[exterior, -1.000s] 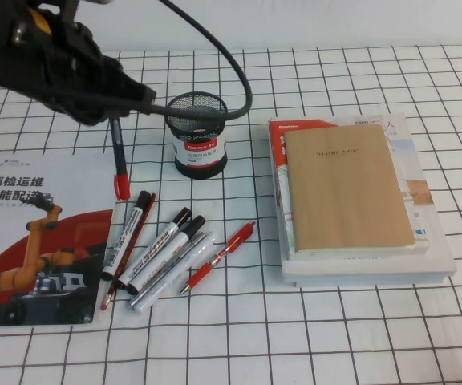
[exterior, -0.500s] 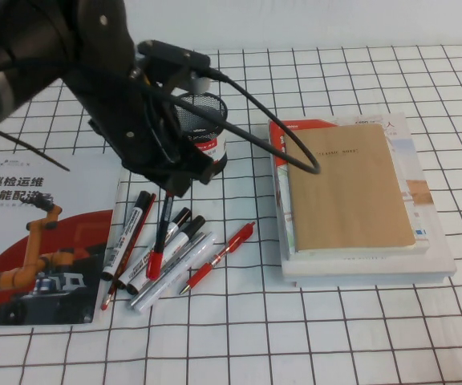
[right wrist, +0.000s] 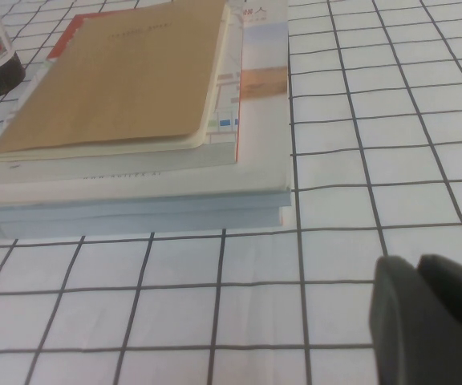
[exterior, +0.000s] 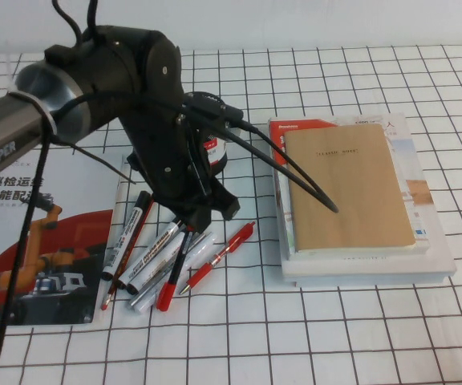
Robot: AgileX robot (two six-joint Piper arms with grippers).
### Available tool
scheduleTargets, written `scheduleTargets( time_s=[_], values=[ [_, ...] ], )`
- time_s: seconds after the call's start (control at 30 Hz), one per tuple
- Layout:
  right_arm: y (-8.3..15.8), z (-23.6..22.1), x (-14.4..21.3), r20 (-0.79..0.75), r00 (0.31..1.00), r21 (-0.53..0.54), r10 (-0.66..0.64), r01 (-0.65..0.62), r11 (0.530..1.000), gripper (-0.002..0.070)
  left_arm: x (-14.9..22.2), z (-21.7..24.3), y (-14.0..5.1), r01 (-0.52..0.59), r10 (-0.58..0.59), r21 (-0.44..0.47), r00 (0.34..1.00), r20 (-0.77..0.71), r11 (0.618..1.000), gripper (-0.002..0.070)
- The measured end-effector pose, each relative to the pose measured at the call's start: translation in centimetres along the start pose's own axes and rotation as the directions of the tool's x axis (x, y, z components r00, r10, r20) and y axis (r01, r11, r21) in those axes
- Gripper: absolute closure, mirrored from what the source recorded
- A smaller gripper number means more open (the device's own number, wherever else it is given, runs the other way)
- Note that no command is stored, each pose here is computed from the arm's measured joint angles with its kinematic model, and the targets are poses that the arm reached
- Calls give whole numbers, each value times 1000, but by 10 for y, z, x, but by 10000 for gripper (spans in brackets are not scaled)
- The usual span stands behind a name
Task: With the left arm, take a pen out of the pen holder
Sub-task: 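Take a marker out of the pen holder and lay it on the table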
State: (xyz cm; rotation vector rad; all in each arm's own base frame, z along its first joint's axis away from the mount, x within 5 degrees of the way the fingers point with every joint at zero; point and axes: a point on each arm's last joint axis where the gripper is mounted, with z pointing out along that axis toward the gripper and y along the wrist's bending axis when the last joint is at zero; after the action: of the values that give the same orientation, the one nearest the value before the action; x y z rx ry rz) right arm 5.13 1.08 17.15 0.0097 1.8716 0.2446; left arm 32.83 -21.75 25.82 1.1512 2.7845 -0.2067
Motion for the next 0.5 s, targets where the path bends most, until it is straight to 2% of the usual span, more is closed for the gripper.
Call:
scheduleTargets(
  time_s=[0.5],
  values=[
    [0,0,0,0,1000,0,0,0,1000,690,-20,31,6,-19,18,2,995,101,1000,629]
  ],
)
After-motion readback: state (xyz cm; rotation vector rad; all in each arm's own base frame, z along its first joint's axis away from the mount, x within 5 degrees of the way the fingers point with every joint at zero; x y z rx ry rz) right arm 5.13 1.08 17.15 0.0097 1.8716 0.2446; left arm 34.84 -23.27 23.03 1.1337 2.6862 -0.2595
